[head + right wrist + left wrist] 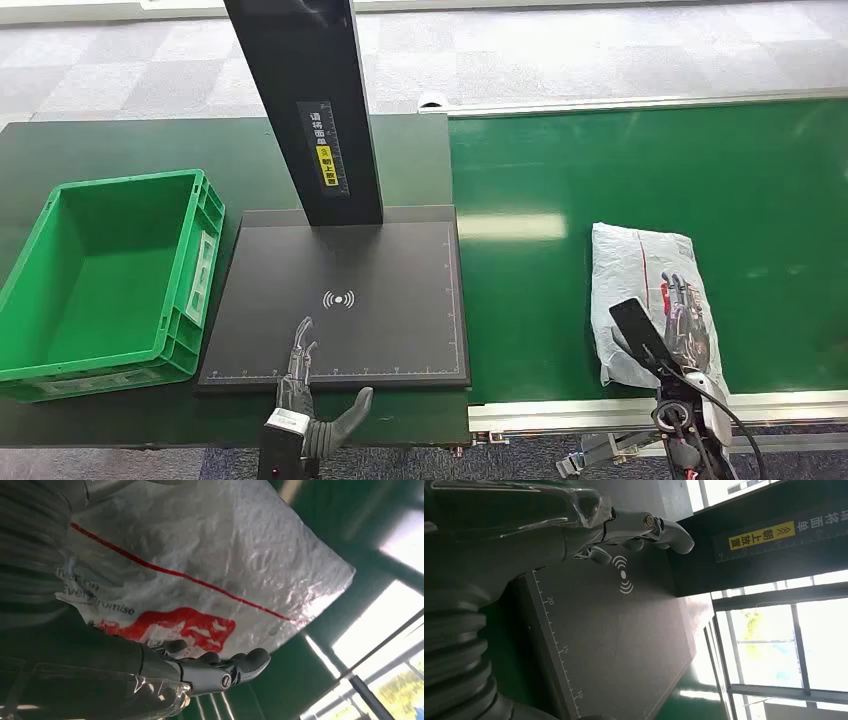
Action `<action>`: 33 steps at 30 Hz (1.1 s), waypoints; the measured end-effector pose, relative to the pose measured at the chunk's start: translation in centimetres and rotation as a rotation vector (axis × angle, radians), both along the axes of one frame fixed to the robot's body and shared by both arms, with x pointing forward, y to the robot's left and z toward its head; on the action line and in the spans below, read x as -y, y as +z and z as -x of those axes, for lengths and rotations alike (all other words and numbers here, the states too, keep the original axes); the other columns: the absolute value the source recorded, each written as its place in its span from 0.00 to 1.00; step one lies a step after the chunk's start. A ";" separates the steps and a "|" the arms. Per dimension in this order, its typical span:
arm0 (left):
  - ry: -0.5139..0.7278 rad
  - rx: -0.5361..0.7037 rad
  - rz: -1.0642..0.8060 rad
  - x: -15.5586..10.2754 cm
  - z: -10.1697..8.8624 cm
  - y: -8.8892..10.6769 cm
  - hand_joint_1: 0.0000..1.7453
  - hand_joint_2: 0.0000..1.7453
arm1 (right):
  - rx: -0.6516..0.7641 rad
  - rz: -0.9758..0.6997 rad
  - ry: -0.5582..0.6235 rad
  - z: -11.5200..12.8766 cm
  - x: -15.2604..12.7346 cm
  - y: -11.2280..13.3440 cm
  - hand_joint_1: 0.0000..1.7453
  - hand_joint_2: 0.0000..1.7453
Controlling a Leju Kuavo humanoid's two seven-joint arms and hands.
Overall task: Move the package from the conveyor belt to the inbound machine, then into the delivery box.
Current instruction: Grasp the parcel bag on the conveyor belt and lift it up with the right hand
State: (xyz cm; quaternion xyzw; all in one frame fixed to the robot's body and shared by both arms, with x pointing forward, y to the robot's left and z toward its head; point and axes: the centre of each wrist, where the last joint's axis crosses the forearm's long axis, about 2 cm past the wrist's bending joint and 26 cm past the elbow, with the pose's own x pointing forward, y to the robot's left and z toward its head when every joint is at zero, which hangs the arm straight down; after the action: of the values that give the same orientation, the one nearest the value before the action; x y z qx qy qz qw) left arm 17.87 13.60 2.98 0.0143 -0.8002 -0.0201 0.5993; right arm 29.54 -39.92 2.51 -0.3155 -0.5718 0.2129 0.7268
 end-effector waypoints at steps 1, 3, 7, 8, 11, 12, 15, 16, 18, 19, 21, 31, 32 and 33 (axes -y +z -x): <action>0.001 0.000 0.001 0.0 0.0 0.0 0.00 1.00 | -0.009 -0.026 -0.002 0.1 0.3 -0.2 0.00 1.00; 0.002 0.000 0.001 0.0 0.1 0.0 0.00 1.00 | -0.034 -0.081 -0.015 0.5 1.0 -0.6 0.00 1.00; 0.007 0.002 -0.002 -0.1 0.2 0.0 0.00 1.00 | -0.130 -0.127 -0.038 1.1 1.9 -1.5 0.14 1.00; 0.008 0.002 -0.002 -0.1 0.2 0.0 0.00 1.00 | -0.153 -0.130 -0.040 1.1 1.9 -1.7 0.34 1.00; 0.004 0.003 -0.001 -0.1 0.2 0.1 0.00 1.00 | -0.199 -0.132 -0.043 0.8 1.8 -1.8 0.95 1.00; 0.003 0.004 0.000 -0.1 0.1 0.1 0.00 1.00 | -0.209 -0.130 -0.044 0.7 1.8 -1.8 1.00 1.00; 0.006 0.007 0.000 -0.1 0.0 0.2 0.00 1.00 | -0.212 -0.114 -0.055 0.1 1.8 -1.5 1.00 1.00; 0.009 0.008 -0.001 -0.1 0.0 0.2 0.00 1.00 | -0.206 -0.106 -0.061 0.0 1.8 -1.3 1.00 1.00; 0.014 0.008 -0.004 -0.1 0.0 0.2 0.00 1.00 | -0.189 -0.088 -0.075 -0.3 1.8 -1.1 1.00 1.00; 0.016 0.008 -0.005 0.0 0.0 0.2 0.00 1.00 | -0.178 -0.078 -0.081 -0.4 1.8 -1.0 1.00 1.00; 0.019 0.008 -0.007 0.0 0.1 0.2 0.00 1.00 | -0.154 -0.060 -0.090 -0.7 1.8 -0.8 1.00 1.00; 0.042 -0.011 -0.011 -0.2 0.8 -0.2 0.00 1.00 | 0.271 0.019 -0.071 -2.5 0.4 3.5 1.00 1.00; 0.042 -0.012 -0.012 -0.2 0.9 -0.2 0.00 1.00 | 0.319 0.023 -0.065 -2.7 0.1 4.2 1.00 1.00; 0.040 -0.011 -0.013 -0.2 0.9 -0.2 0.00 1.00 | 0.365 0.025 -0.061 -2.8 -0.3 5.0 1.00 1.00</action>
State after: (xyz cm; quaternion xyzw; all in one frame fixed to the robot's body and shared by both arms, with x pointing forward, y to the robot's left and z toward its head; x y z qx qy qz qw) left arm 17.02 13.78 2.80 0.0341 -0.7962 -0.0131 0.6039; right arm 32.33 -39.62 7.51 -0.3752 -0.6817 0.1372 0.6129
